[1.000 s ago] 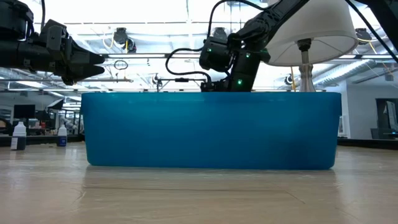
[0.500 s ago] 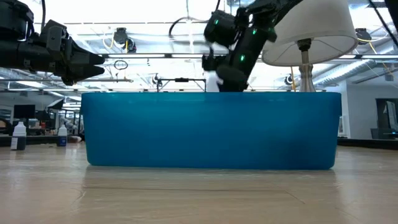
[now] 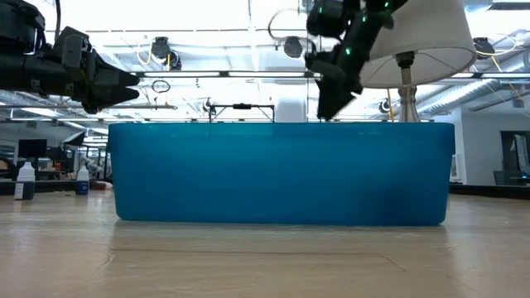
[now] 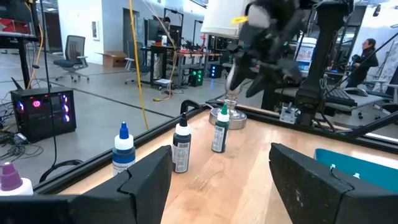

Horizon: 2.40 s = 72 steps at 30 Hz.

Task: Pick & Place food coloring
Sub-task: Put the large green food coloring bottle into the blue bin

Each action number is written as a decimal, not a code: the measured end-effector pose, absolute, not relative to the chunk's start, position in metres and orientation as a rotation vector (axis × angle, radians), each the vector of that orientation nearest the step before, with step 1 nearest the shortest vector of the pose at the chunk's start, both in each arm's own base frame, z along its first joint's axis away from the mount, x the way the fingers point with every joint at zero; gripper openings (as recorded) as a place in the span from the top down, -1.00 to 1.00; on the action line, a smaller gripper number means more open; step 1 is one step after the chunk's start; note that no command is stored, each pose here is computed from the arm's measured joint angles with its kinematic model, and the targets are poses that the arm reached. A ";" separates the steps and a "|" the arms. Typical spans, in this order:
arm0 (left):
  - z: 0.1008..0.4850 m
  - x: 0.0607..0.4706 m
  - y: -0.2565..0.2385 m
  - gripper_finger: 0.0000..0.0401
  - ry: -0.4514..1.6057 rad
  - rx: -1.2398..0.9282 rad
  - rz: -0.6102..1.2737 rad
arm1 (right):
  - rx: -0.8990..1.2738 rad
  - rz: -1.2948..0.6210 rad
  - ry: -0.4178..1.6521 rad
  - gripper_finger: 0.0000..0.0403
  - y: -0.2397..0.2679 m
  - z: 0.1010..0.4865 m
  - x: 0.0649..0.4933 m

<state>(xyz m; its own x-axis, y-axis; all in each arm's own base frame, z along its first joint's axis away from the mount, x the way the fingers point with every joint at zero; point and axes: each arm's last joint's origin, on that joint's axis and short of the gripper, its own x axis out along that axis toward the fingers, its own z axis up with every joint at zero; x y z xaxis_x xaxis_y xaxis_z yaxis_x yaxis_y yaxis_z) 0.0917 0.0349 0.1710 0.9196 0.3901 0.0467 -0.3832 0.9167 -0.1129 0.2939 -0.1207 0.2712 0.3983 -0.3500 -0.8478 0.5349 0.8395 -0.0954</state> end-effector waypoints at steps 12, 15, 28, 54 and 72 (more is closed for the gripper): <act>0.171 0.092 0.035 -0.34 -0.068 -0.102 0.398 | 0.293 -0.550 1.118 -0.35 -0.153 0.224 0.308; 0.171 0.092 0.035 -0.34 -0.069 -0.102 0.398 | 0.283 -0.545 1.137 -0.32 -0.157 0.215 0.312; 0.171 0.092 0.035 -0.34 -0.069 -0.101 0.397 | 0.303 -0.565 1.185 -0.16 -0.167 0.198 0.312; 0.171 0.092 0.035 -0.34 -0.069 -0.102 0.398 | 0.013 -0.243 0.947 0.37 -0.041 0.281 0.318; 0.171 0.092 0.035 -0.34 -0.069 -0.102 0.398 | -0.119 -0.066 1.042 0.37 0.063 0.234 0.358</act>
